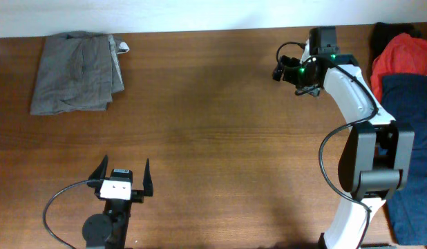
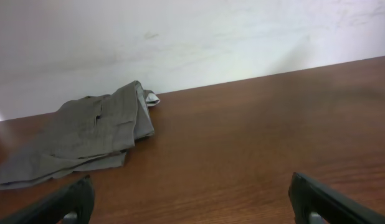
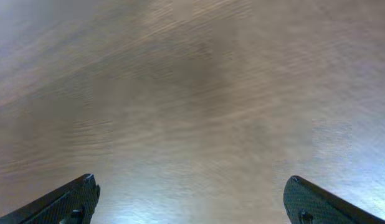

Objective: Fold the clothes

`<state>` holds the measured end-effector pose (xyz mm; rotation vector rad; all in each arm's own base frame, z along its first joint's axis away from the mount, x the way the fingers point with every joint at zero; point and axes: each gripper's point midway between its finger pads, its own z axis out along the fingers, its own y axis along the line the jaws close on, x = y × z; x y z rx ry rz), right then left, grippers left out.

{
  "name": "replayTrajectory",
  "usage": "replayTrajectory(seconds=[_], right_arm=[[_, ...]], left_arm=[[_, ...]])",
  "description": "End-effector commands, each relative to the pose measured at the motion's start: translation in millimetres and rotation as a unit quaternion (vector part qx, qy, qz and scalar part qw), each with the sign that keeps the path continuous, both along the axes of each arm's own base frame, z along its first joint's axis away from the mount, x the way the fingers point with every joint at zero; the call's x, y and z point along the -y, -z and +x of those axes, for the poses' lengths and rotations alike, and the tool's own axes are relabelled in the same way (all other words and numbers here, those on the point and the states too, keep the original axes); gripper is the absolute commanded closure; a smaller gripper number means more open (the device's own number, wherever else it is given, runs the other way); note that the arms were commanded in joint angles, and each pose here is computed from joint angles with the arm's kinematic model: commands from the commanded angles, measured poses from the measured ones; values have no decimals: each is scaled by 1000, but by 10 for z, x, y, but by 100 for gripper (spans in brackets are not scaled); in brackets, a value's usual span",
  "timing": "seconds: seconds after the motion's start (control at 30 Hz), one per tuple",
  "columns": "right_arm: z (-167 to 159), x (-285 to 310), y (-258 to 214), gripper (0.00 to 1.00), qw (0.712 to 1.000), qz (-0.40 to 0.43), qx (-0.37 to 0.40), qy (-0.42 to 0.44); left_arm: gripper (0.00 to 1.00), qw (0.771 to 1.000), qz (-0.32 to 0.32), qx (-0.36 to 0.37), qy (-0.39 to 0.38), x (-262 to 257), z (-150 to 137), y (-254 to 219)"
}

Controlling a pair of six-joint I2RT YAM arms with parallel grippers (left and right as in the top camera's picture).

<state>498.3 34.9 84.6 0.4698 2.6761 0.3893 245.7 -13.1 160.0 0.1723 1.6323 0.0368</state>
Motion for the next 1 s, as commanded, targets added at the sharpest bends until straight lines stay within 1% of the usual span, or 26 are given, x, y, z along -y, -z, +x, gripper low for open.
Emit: replayTrajectory(seconds=[0.0, 0.03, 0.07, 0.1, 0.13, 0.17, 0.2, 0.23, 0.27, 0.33, 0.37, 0.43, 0.5, 0.63, 0.73, 0.8, 0.87, 0.9, 0.97], right_arm=[[-186, 234, 58, 1, 995, -92, -38, 29], [-251, 279, 57, 1, 991, -118, -49, 33], [-334, 353, 6, 1, 983, -168, -57, 40], [-344, 363, -33, 1, 981, -183, -55, 42], [-350, 387, -177, 1, 973, -223, -40, 47], [-348, 390, -247, 1, 970, -236, -31, 50], [-349, 382, -436, 1, 963, -263, -9, 55], [-351, 372, -544, 1, 960, -273, 4, 58], [-344, 329, -810, 1, 955, -286, 39, 65], [-333, 275, -1061, 1, 953, -285, 75, 71], [-346, 240, -1302, 1, 951, -281, 107, 66], [-398, 215, -1540, 1, 950, -278, 137, 48], [-525, 230, -1734, 1, 946, -282, 158, 29], [-845, 296, -1917, 1, 939, -289, 182, 20], [-1062, 334, -1941, 1, 937, -282, 205, 27], [-1238, 356, -1903, 1, 933, -274, 229, 33], [-1345, 357, -1861, 1, 932, -266, 246, 35], [-1463, 374, -1794, 1, 931, -254, 261, 37], [-1595, 400, -1686, 1, 930, -234, 280, 39]], left_arm=[[1, 1000, 8, 2, 6, 13, -3, 9], [1, 1000, 8, 2, 6, 14, -3, 9], [1, 1000, 8, 2, 6, 14, -3, 9], [1, 1000, 8, 2, 6, 13, -3, 9], [1, 1000, 8, 2, 6, 13, -3, 9], [1, 1000, 8, 2, 6, 13, -3, 9], [1, 1000, 8, 2, 6, 14, -3, 9], [1, 1000, 8, 2, 6, 14, -3, 9], [1, 1000, 8, 2, 6, 14, -3, 9], [1, 1000, 8, 2, 6, 14, -3, 9], [1, 1000, 8, 2, 6, 14, -3, 9], [1, 1000, 8, 2, 6, 14, -3, 9], [1, 1000, 8, 2, 6, 14, -3, 9], [1, 1000, 8, 2, 6, 14, -3, 9], [1, 1000, 8, 2, 6, 13, -3, 9], [1, 1000, 8, 2, 6, 14, -3, 9], [1, 1000, 8, 2, 6, 13, -3, 9], [1, 1000, 8, 2, 6, 13, -3, 9], [1, 1000, 8, 2, 6, 14, -3, 9]])
